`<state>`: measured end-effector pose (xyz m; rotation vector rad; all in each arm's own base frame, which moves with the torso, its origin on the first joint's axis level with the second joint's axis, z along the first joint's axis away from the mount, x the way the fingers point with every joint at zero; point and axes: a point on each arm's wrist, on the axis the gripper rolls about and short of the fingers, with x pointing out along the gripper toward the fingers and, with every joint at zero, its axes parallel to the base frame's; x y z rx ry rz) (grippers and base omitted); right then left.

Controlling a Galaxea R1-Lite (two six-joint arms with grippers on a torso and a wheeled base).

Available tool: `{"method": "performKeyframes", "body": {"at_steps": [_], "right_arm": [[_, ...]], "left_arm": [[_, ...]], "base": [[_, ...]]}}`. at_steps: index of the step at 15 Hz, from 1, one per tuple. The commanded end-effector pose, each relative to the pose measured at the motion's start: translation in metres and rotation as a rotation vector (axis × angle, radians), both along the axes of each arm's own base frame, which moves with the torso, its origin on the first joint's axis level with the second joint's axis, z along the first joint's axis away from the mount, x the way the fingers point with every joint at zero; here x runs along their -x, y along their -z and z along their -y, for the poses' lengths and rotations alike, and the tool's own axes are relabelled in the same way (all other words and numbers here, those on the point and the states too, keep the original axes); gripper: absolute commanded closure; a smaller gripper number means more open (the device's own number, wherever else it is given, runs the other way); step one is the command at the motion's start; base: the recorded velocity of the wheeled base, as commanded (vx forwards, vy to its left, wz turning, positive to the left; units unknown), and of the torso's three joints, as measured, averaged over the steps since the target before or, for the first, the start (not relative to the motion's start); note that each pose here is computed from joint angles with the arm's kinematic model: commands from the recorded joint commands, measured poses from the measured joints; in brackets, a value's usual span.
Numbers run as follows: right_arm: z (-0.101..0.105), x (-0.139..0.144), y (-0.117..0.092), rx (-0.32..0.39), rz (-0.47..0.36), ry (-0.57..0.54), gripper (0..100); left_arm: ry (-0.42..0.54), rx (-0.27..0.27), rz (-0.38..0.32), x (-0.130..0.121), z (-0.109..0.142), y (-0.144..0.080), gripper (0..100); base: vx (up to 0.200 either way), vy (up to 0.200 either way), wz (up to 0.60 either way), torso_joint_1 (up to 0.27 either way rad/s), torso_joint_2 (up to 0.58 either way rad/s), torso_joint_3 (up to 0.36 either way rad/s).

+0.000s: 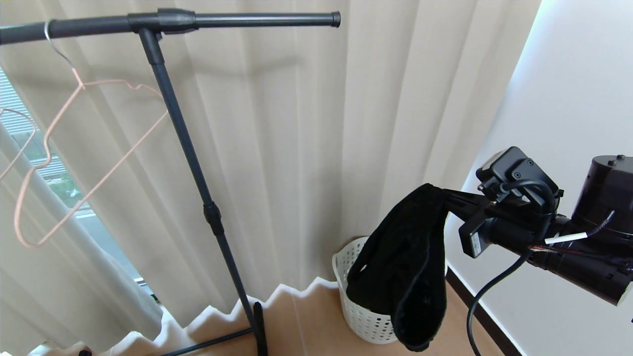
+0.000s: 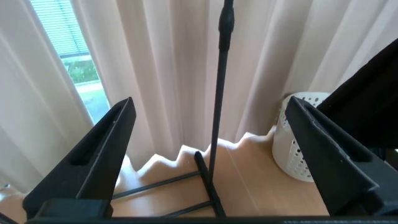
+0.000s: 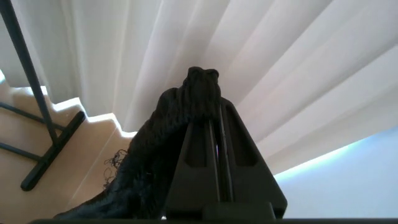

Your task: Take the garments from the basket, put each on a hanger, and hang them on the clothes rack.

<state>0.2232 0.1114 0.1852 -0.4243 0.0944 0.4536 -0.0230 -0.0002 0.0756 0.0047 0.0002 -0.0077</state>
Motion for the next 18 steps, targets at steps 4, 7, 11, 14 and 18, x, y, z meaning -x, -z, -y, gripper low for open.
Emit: {"method": "performKeyframes", "body": {"at_steps": [4,7,11,14,18], "right_arm": [[-0.0013,-0.001,0.004,0.01,-0.012,-0.002,100],[-0.0015,-0.0014,0.0051,0.012,-0.016,-0.003,100],[-0.001,-0.0004,0.0044,0.01,-0.014,-0.003,100],[-0.0003,0.0009,0.0037,0.009,-0.011,-0.003,100],[0.0006,0.0028,0.0024,0.006,-0.006,-0.003,100]], "left_arm": [[0.0,0.0,-0.001,-0.0001,0.0,0.0,0],[-0.002,-0.003,-0.001,-0.0002,0.0,0.0003,0],[0.0,-0.003,0.0,-0.0002,0.0,0.0001,0],[-0.002,-0.001,0.0,-0.0002,0.0,0.0001,0],[0.0,-0.003,0.0,-0.0002,0.0,0.0001,0]], "base": [[0.0,0.0,0.0,0.193,-0.52,-0.117],[0.0,0.0,0.0,0.217,-0.54,-0.155],[0.0,0.0,0.0,0.249,-0.57,-0.301],[0.0,0.0,0.0,0.25,-0.58,-0.326],[0.0,0.0,0.0,0.184,-0.41,-0.232]]}}
